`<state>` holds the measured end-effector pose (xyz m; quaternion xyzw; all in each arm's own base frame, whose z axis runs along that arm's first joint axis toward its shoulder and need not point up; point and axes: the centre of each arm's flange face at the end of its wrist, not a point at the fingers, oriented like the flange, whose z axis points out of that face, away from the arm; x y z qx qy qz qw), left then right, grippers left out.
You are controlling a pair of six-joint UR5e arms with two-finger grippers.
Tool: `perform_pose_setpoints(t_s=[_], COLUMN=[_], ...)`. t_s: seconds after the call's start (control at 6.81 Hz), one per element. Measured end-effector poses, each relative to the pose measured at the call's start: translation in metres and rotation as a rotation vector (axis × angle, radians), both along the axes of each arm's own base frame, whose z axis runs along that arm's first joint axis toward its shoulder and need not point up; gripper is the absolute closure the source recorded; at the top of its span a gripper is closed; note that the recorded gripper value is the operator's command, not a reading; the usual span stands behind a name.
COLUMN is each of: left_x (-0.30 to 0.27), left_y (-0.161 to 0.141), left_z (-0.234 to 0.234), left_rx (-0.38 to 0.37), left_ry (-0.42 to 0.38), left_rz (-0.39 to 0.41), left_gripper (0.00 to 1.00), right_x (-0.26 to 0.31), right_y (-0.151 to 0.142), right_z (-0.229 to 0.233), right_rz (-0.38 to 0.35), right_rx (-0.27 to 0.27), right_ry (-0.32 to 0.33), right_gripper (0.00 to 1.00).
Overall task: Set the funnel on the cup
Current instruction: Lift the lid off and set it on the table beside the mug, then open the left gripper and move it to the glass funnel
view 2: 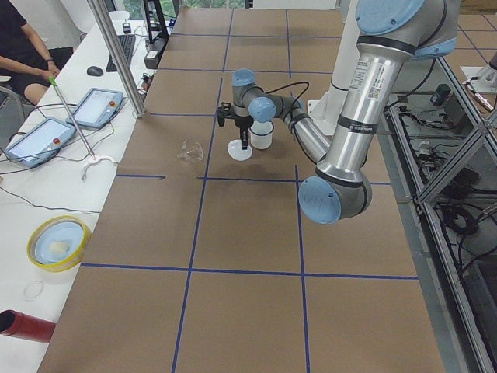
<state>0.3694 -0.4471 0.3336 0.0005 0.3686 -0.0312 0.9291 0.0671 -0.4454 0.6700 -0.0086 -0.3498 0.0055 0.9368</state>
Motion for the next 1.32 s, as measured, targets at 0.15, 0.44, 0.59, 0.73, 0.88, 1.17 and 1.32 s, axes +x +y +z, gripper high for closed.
perform_pose_setpoints(t_s=[0.15, 0.44, 0.59, 0.73, 0.88, 1.17, 1.32], left_x=[0.007, 0.018, 0.021, 0.022, 0.021, 0.009, -0.006], left_y=[-0.007, -0.017, -0.019, -0.02, -0.019, -0.018, -0.026], left_z=[0.013, 0.034, 0.039, 0.041, 0.037, 0.005, -0.016], left_rx=[0.014, 0.035, 0.038, 0.04, 0.045, 0.074, 0.067], left_ry=[-0.017, -0.02, -0.018, -0.016, -0.01, 0.039, 0.072], left_rz=[0.016, 0.034, 0.036, 0.036, 0.035, 0.008, -0.055], left_gripper=[1.0, 0.01, 0.0, 0.0, 0.0, 0.0, 0.0], right_x=[0.0, 0.0, 0.0, 0.0, 0.0, 0.0, 0.0], right_y=[0.0, 0.0, 0.0, 0.0, 0.0, 0.0, 0.0], right_z=[0.0, 0.0, 0.0, 0.0, 0.0, 0.0, 0.0], right_rz=[0.0, 0.0, 0.0, 0.0, 0.0, 0.0, 0.0], right_rx=[0.0, 0.0, 0.0, 0.0, 0.0, 0.0, 0.0], right_ry=[0.0, 0.0, 0.0, 0.0, 0.0, 0.0, 0.0], right_gripper=[0.0, 0.0, 0.0, 0.0, 0.0, 0.0, 0.0])
